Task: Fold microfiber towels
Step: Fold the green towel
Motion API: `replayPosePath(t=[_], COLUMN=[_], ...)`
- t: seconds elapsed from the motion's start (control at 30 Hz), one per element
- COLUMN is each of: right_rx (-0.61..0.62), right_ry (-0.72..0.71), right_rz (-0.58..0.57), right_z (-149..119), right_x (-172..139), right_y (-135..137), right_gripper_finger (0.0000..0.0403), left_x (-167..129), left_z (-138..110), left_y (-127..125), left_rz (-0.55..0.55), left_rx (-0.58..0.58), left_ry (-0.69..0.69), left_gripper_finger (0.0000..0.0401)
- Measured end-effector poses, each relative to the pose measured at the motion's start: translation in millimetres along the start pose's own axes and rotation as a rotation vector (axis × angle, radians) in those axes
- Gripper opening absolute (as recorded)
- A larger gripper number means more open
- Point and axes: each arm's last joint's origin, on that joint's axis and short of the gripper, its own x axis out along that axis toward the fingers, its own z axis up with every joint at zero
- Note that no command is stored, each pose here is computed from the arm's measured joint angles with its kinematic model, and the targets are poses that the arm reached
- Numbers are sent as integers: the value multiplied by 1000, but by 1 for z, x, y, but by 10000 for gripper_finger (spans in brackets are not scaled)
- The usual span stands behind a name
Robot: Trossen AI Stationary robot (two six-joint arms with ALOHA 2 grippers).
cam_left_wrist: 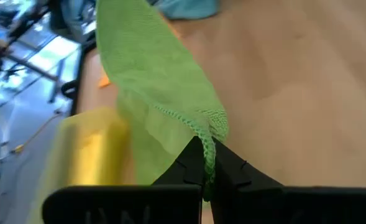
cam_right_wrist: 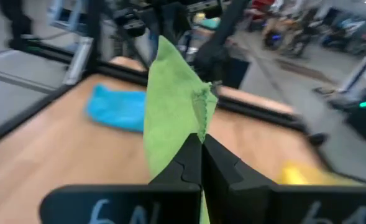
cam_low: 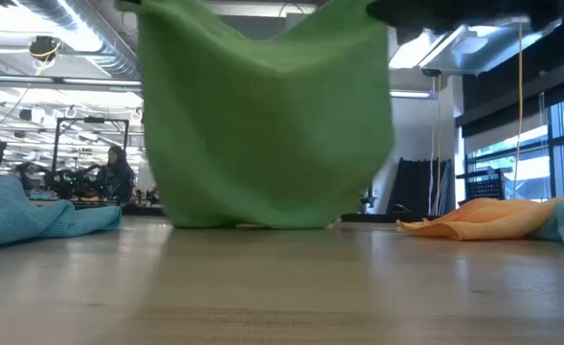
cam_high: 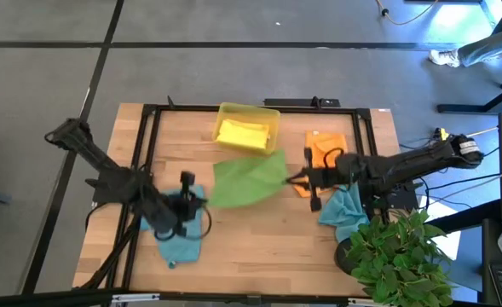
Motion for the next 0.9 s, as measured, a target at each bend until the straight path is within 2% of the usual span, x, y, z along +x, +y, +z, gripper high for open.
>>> replayPosePath(t=[0.3, 0.5, 0.6, 0.7, 0.9], right_rx=[110, 130, 64, -15, 19], right_ry=[41, 143, 210, 250, 285], right_rz=[218, 226, 86, -60, -223], right_z=[-52, -86, -101, -109, -115], right_x=[-15, -20, -18, -14, -4], right_y=[59, 76, 78, 74, 55], right_gripper_finger=[0, 0, 0, 0, 0], left_x=[33, 59, 67, 75, 96], left_z=[-5, -9, -12, -18, -27], left_y=[-85, -113, -117, -108, -76], left_rz=[-170, -238, -237, -178, -108], left_rx=[50, 7, 30, 65, 52], left_ry=[0, 31, 54, 117, 265], left_gripper_finger=[0, 0, 0, 0, 0])
